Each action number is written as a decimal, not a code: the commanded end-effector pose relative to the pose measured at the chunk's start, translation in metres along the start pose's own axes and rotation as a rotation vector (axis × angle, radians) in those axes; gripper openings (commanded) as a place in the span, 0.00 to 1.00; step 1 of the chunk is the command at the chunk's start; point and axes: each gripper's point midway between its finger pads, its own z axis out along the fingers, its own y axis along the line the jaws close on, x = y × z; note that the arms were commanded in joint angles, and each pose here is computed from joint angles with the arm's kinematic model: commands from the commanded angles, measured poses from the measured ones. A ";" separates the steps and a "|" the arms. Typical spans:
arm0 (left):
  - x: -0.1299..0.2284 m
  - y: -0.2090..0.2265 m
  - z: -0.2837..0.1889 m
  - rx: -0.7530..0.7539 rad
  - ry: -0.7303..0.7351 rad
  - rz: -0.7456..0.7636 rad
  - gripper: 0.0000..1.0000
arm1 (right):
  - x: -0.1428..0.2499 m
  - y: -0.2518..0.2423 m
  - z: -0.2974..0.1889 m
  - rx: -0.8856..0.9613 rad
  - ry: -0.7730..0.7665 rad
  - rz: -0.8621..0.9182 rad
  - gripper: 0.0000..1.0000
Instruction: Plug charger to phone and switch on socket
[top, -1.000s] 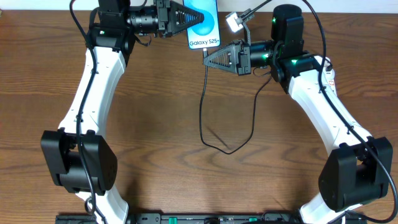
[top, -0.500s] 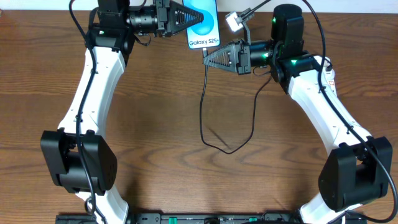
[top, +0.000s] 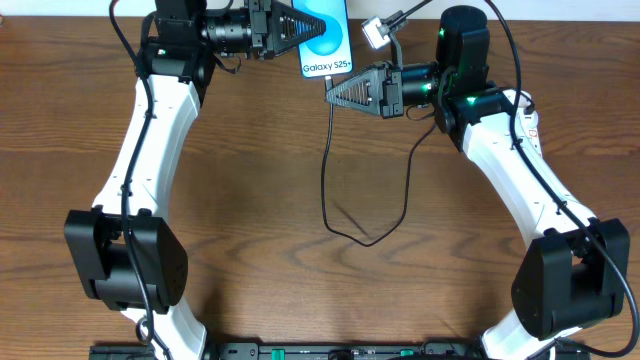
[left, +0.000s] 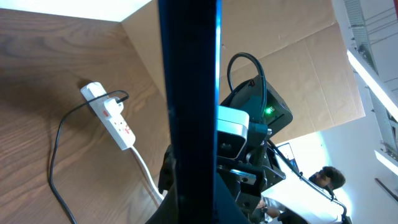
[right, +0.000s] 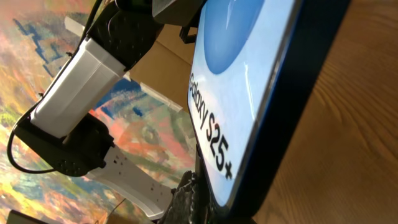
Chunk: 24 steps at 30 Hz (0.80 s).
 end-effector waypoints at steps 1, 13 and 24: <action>0.009 -0.027 -0.002 0.055 0.048 0.061 0.07 | -0.007 0.003 0.000 0.009 -0.013 -0.018 0.01; 0.012 -0.029 -0.002 0.071 0.064 0.075 0.07 | -0.010 0.001 0.000 0.021 -0.026 -0.011 0.01; 0.013 -0.030 0.001 0.074 0.069 0.070 0.07 | -0.017 0.000 0.000 0.042 -0.051 -0.047 0.02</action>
